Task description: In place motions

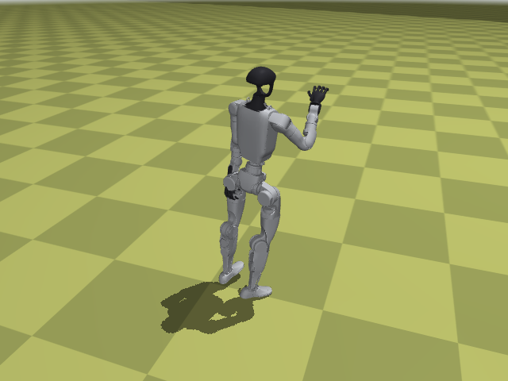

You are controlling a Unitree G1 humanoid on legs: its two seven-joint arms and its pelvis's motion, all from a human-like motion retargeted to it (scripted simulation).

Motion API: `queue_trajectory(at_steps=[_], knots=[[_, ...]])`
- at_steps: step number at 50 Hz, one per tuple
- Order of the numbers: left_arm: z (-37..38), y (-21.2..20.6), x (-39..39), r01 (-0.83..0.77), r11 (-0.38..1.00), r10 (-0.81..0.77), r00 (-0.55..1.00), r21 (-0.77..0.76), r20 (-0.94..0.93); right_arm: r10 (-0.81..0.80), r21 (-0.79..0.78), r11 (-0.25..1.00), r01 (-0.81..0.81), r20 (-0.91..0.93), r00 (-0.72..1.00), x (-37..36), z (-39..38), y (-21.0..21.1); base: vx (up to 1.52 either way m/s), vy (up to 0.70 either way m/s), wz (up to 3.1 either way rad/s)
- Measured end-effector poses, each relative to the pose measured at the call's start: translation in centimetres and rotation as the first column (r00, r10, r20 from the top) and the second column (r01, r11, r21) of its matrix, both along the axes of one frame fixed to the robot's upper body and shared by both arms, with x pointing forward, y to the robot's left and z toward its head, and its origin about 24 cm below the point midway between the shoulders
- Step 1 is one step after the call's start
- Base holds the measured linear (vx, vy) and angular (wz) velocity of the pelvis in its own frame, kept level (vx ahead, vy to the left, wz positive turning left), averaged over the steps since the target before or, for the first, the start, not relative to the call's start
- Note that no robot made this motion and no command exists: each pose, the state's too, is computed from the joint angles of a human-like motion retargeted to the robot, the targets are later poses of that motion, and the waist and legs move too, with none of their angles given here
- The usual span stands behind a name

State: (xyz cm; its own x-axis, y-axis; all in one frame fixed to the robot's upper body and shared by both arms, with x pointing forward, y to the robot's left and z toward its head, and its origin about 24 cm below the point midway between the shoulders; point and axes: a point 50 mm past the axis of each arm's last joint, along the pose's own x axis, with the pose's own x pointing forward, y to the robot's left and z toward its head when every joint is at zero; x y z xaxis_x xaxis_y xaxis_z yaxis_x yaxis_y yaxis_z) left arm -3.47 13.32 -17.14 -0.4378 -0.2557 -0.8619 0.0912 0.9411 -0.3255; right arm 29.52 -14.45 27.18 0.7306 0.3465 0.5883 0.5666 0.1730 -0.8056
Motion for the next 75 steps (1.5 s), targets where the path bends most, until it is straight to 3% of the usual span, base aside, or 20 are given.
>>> queue_trajectory(at_steps=[6,10,15,18,20,22,26,30,32,35,42,44,47,50,55,58,64,68,72,75], knots=[[0.0,-0.1,-0.1,0.015,1.0,-0.015,1.0,-0.001,-0.002,0.017,0.25,0.925,-0.287,0.726,0.688,-5.0,0.5,-2.4,0.0,0.01,-0.03],[0.0,-0.1,-0.2,0.016,1.0,-0.016,1.0,-0.009,-0.008,-0.206,0.41,0.797,-0.443,0.875,0.438,-7.1,-0.7,-5.2,0.0,0.03,-0.3],[0.1,-0.1,-0.2,0.031,0.999,-0.031,0.999,-0.017,-0.02,-0.487,0.596,0.696,-0.401,0.802,0.347,-7.3,-2.8,-8.3,0.0,0.01,-0.41],[0.1,-0.1,-0.1,0.051,0.999,-0.051,0.999,-0.019,-0.013,-0.638,0.781,0.493,-0.383,0.624,0.451,-5.6,-4.4,-9.6,-0.02,0.0,-0.32],[0.0,0.0,-0.1,0.066,0.998,-0.067,0.998,-0.019,-0.008,-0.615,0.897,0.334,-0.288,0.44,0.654,-3.6,-5.3,-10.3,-0.02,0.0,-0.09],[0.0,0.2,0.1,0.08,0.997,-0.081,0.997,-0.019,-0.003,-0.391,0.95,0.284,-0.127,0.236,0.89,-1.3,-5.8,-10.9,0.0,0.0,0.0],[0.0,0.4,0.1,0.082,0.997,-0.082,0.997,-0.016,-0.001,0.01,0.921,0.385,-0.052,0.052,0.999,0.1,-5.9,-9.9,0.0,0.0,0.0],[0.0,0.3,0.0,0.06,0.998,-0.06,0.998,-0.015,-0.007,-0.17,0.705,0.655,-0.272,0.488,0.856,-3.6,-2.2,-8.4,0.0,0.0,0.0],[0.0,0.2,0.1,0.054,0.998,-0.054,0.999,-0.014,-0.008,-0.314,0.594,0.75,-0.292,0.707,0.633,-5.6,-1.1,-7.9,0.0,0.0,0.0],[0.0,0.3,0.2,0.057,0.998,-0.057,0.998,-0.009,-0.002,-0.3,0.398,0.86,-0.319,0.9,0.315,-8.1,0.2,-6.7,0.0,0.0,0.0],[0.0,0.4,0.2,0.071,0.997,-0.071,0.997,-0.003,0.001,-0.078,0.253,0.854,-0.456,0.927,0.367,-6.7,1.1,-3.9,-0.01,-0.01,0.15],[0.0,0.3,0.2,0.061,0.998,-0.061,0.998,-0.003,0.002,-0.116,0.321,0.903,-0.287,0.823,0.556,-4.3,1.3,-4.1,-0.02,-0.01,0.25],[-0.1,0.3,0.4,0.045,0.999,-0.045,0.999,0.001,0.009,-0.223,0.367,0.928,0.067,0.401,0.888,0.2,0.1,-4.9,-0.02,0.01,0.14],[-0.1,0.4,0.8,0.041,0.999,-0.041,0.999,0.007,0.025,-0.293,0.468,0.862,0.197,0.141,0.946,1.1,-1.6,-6.4,0.0,0.03,0.11],[-0.2,0.3,0.7,0.025,1.0,-0.025,0.999,0.017,0.03,-0.116,0.407,0.87,-0.277,0.717,0.688,-4.3,-2.4,-5.1,0.01,0.03,0.32],[-0.1,0.1,0.6,-0.003,1.0,0.002,1.0,0.015,0.025,-0.157,0.391,0.869,-0.303,0.799,0.58,-5.7,-5.5,-5.7,0.0,0.05,0.18],[-0.2,-0.1,0.8,-0.004,1.0,0.003,0.999,0.01,0.033,-0.09,0.493,0.868,-0.056,0.266,0.96,-5.0,-16.4,-5.4,0.0,0.02,-0.02],[-0.1,0.0,0.6,0.016,1.0,-0.016,1.0,0.009,0.025,-0.074,0.483,0.855,0.189,-0.247,0.966,-7.1,-25.8,-5.3,0.01,0.01,-0.14],[-0.1,0.0,0.2,0.02,1.0,-0.02,1.0,0.003,0.011,-0.005,0.267,0.916,0.301,-0.74,0.673,-11.7,-34.9,-4.6,0.0,0.01,-0.23],[0.0,-0.1,0.3,0.018,1.0,-0.018,1.0,-0.007,0.003,-0.094,-0.076,0.972,0.223,-0.993,0.072,-17.8,-41.6,-4.6,-0.02,0.02,-0.44]])
